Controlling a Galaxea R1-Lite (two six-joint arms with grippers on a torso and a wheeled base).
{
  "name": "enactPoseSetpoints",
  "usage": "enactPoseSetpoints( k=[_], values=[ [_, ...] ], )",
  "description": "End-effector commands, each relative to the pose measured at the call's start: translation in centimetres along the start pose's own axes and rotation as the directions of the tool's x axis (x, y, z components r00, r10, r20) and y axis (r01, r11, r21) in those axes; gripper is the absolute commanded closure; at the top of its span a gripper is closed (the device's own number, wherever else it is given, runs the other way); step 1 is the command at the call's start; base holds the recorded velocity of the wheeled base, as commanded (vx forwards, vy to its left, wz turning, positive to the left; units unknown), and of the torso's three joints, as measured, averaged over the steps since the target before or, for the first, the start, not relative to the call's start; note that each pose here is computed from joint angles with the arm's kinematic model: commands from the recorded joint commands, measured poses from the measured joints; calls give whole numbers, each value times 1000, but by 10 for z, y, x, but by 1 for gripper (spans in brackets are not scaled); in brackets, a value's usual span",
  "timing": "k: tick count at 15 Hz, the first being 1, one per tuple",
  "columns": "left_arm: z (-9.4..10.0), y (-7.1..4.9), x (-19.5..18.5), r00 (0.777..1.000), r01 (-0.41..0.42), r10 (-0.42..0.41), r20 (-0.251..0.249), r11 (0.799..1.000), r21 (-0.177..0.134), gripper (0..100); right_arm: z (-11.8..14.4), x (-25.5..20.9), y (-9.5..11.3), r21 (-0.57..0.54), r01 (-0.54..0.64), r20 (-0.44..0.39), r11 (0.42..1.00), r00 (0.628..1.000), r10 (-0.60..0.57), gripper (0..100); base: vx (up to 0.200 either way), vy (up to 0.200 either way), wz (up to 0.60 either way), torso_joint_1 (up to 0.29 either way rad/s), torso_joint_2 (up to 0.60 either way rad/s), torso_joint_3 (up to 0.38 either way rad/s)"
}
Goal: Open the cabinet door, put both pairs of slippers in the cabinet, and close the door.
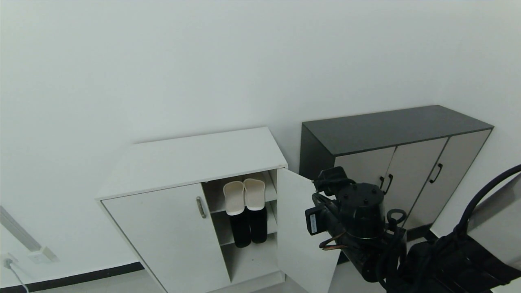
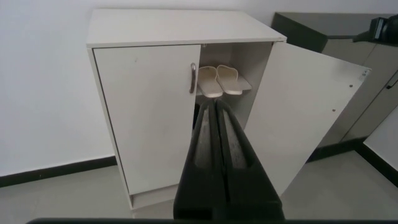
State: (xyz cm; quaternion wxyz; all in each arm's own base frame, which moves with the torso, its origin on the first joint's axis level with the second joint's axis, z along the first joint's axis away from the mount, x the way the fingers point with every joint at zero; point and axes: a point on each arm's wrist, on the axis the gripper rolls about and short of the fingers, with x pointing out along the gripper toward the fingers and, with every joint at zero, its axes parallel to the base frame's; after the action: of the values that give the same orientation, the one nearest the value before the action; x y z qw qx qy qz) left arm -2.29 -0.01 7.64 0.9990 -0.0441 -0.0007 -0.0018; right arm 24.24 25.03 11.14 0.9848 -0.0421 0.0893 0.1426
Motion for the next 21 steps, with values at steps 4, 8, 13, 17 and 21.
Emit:
enactPoseSetpoints(
  k=[4, 8, 13, 17, 21],
  values=[
    [0, 0, 0, 1000, -1, 1, 0, 1000, 1, 100, 6, 6, -3, 9, 15, 19, 1000, 1000, -16, 100, -50, 0, 0, -2, -1, 2],
    [0, 0, 0, 1000, 1, -1, -2, 1000, 2, 100, 38, 47, -40, 42, 82, 30, 996, 996, -83, 100, 0, 0, 0, 0, 0, 0],
    [0, 0, 0, 1000, 1, -1, 0, 1000, 2, 100, 56, 97, -69, 126, 128, -90, 984, 989, -117, 100, 0, 0, 0, 0, 0, 0],
    [0, 0, 0, 1000, 1, -1, 0, 1000, 2, 100, 44, 123, -87, 203, 123, -191, 971, 978, -84, 100, 0, 0, 0, 0, 0, 0],
    [0, 0, 0, 1000, 1, -1, 0, 1000, 2, 100, 22, 145, -97, 200, 158, -225, 967, 968, -111, 100, 0, 0, 0, 0, 0, 0]
  ],
)
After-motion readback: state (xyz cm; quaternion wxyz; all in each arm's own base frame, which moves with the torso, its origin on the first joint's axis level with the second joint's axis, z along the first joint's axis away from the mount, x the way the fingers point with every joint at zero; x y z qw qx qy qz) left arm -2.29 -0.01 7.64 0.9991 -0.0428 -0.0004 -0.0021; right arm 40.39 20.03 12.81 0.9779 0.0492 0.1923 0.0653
